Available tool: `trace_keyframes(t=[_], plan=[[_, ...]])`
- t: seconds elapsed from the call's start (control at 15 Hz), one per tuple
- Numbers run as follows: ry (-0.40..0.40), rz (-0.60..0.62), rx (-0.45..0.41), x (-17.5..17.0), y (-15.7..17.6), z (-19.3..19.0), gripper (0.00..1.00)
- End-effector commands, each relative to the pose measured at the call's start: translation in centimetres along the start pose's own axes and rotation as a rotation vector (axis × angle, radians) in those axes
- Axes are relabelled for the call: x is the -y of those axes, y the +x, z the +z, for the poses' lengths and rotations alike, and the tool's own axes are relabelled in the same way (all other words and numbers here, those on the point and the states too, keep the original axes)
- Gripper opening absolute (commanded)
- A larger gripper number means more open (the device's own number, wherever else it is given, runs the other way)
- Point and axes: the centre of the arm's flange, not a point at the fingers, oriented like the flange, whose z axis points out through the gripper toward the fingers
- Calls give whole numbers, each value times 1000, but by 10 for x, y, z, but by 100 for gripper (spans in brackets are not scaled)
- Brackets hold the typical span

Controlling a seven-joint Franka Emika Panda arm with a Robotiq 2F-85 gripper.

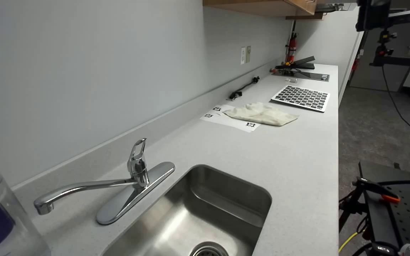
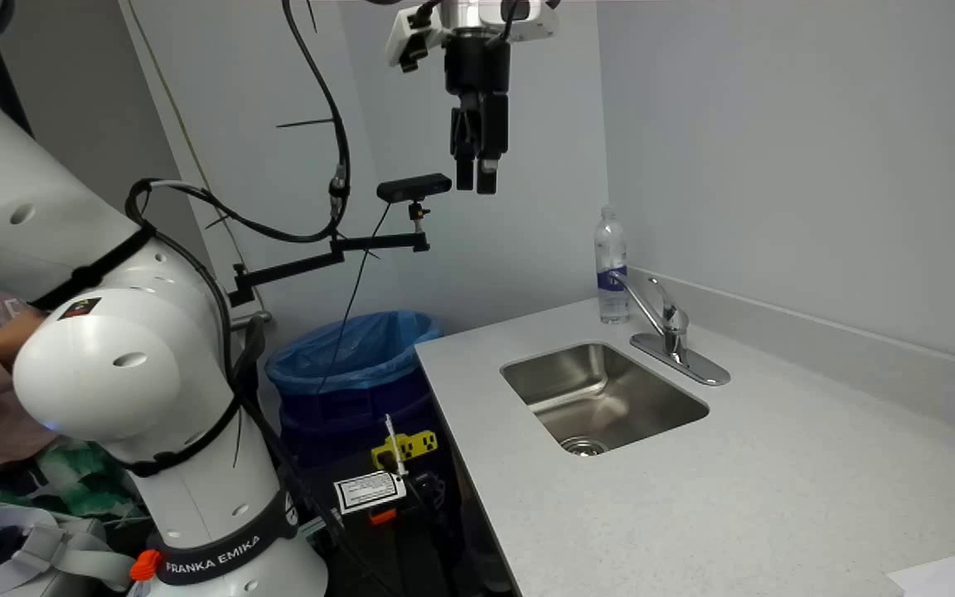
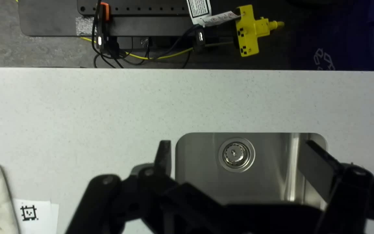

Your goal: Close the tap and move the spout to the right

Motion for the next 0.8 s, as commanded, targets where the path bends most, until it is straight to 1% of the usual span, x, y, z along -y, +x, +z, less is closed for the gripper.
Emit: trace_keyframes(t=[0.0,0.07,0.13,0.2,0.33,0.67,0.73], plan=[[-39,-14,-10,52,55,-54,100],[-52,10,-69,64,67,-60,100],[-23,-11,-46,39,28,-28,100],[-31,-7,-61,48,37,-35,100],[-35,-4,-66,57,51,-40,100],[-35,-3,-65,57,57,-41,100],[-45,-9,-94,60,63,-44,100]])
